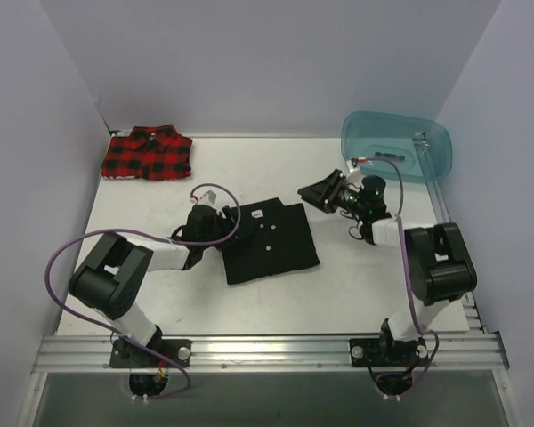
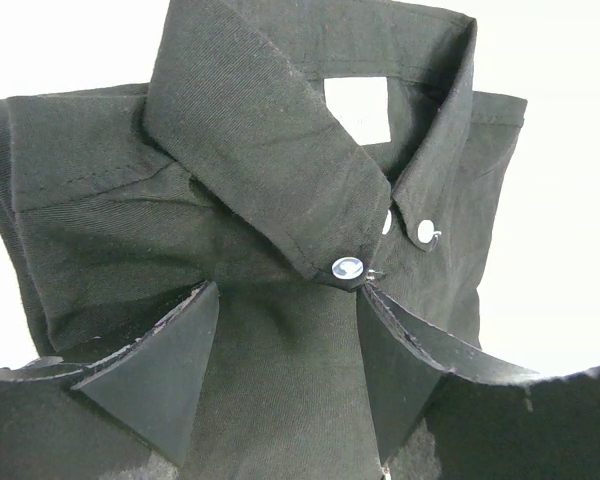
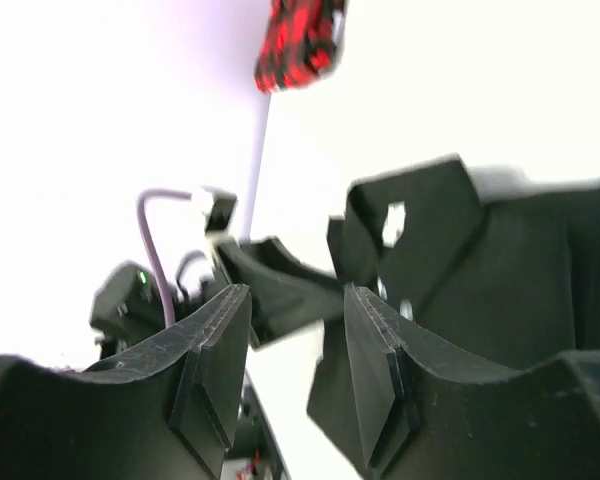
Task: Fold and stack the long sleeve shirts
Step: Fold the shirt
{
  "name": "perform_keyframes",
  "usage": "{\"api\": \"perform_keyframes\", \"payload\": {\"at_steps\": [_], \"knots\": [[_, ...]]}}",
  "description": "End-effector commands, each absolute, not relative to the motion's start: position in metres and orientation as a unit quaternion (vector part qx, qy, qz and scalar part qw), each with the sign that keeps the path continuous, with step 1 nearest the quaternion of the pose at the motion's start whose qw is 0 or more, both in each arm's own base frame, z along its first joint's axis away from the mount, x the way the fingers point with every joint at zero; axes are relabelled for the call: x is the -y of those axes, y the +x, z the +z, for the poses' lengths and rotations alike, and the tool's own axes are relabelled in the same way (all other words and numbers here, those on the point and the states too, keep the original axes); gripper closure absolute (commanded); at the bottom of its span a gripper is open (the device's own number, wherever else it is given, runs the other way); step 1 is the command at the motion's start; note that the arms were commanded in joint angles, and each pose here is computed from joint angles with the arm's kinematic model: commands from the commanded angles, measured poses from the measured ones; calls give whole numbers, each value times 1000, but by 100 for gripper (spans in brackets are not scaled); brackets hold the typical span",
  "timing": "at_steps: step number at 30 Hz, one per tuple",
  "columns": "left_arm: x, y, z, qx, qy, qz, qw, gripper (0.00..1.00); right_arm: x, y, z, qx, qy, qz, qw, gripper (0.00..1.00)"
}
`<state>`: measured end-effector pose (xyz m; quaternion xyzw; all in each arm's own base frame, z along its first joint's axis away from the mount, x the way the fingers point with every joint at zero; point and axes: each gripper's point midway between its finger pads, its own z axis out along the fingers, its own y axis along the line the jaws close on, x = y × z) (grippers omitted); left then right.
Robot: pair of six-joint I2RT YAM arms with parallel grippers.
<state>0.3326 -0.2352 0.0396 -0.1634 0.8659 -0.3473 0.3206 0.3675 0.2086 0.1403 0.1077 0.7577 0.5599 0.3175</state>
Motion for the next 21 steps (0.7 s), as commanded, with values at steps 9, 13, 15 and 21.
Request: {"api": "perform_keyframes", "payload": {"at_steps": [9, 13, 15, 21], "knots": [[210, 312, 10, -901, -163, -281, 286, 31, -226, 420, 54, -794, 149, 516, 284, 58], [202, 311, 8, -904, -165, -270, 288, 31, -208, 421, 24, -819, 165, 472, 282, 58], [199, 313, 12, -904, -164, -266, 293, 31, -200, 421, 29, -823, 157, 458, 296, 58], [195, 329, 47, -900, -116, -247, 339, 30, -189, 396, 83, -834, 119, 431, 324, 57]]}}
